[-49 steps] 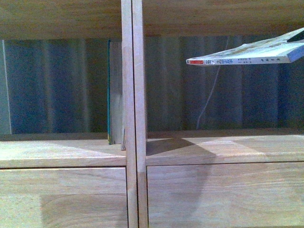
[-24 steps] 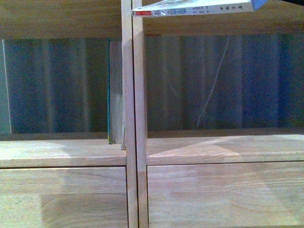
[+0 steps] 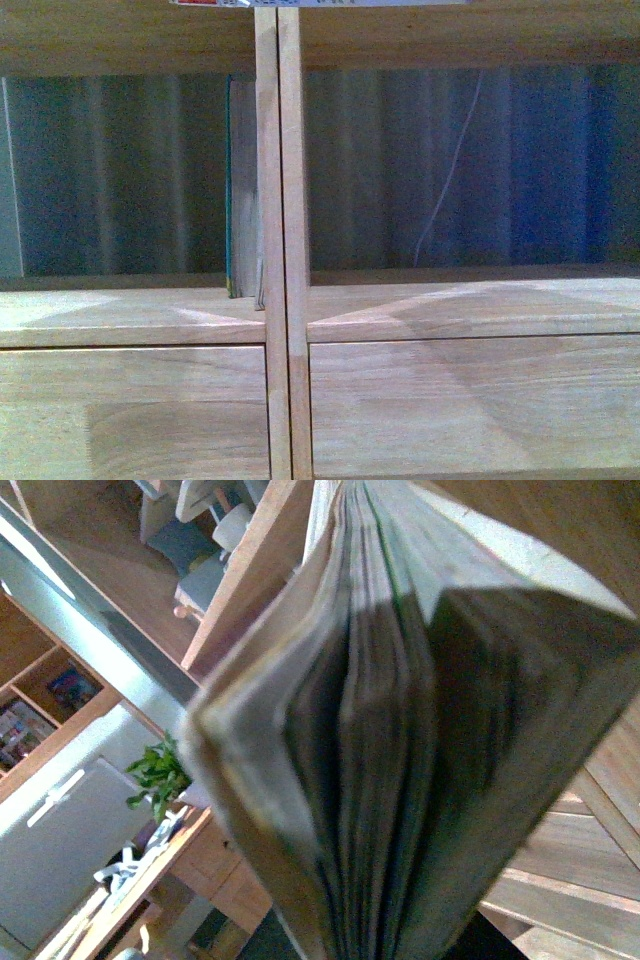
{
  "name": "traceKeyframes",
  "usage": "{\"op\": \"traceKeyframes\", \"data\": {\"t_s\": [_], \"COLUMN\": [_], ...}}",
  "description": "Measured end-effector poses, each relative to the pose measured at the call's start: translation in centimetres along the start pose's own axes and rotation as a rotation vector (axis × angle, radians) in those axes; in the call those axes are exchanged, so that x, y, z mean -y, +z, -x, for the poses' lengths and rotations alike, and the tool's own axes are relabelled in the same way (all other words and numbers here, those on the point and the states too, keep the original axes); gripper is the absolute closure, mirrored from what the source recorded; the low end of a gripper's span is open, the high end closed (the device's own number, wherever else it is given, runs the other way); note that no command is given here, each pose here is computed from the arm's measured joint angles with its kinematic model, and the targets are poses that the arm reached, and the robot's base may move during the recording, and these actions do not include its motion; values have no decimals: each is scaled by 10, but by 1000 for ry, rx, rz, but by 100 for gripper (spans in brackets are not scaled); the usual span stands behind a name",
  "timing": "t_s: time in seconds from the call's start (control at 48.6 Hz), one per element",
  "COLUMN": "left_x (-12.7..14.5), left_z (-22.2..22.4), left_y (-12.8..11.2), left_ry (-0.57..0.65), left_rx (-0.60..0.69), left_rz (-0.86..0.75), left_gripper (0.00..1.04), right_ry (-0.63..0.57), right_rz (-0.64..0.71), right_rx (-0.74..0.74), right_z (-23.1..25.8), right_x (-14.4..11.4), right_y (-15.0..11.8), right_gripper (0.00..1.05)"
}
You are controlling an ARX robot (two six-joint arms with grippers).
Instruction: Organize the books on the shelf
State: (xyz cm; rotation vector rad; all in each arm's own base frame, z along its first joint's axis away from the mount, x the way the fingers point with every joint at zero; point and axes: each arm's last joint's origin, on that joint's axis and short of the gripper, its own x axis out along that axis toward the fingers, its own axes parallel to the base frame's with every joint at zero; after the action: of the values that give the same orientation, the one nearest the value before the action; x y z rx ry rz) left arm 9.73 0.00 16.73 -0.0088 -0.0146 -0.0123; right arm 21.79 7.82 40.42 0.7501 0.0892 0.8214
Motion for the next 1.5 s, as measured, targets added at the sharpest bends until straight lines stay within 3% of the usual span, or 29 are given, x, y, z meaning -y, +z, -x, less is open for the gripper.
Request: {"op": "traceKeyframes", "data": {"t_s": [0.082,0.144,0.453,0.618,0.782,1.071,1.503], "left_x": [2,3,0,-4,-5,11,13], "left_z": [-2,-4,-22,-30,-32,-38,-58], "left_y": [17,23,31,62,86,109,115], "left_ry": [-158,-209,-355,-526,-590,-684,-670], "left_rx": [154,194,150,202,253,257,247], "left_rz": [159,229,521,713,849,952,935], "left_gripper": [7,7,7,7,7,7,7], "right_ry": [1,4,16,43,61,101,195], "right_rz": [8,12,28,44,53,74,113], "right_rx": [-3,-9,-26,-56,-84,-159,-248], "right_z": [-1,-2,-5,-11,-13,-12,-6], "right_x": [-1,-2,-8,-17,-23,-34,-57], "right_y": [-2,-3,-10,-20,-31,-53,-76], "right_gripper": [97,97,97,97,97,97,97]}}
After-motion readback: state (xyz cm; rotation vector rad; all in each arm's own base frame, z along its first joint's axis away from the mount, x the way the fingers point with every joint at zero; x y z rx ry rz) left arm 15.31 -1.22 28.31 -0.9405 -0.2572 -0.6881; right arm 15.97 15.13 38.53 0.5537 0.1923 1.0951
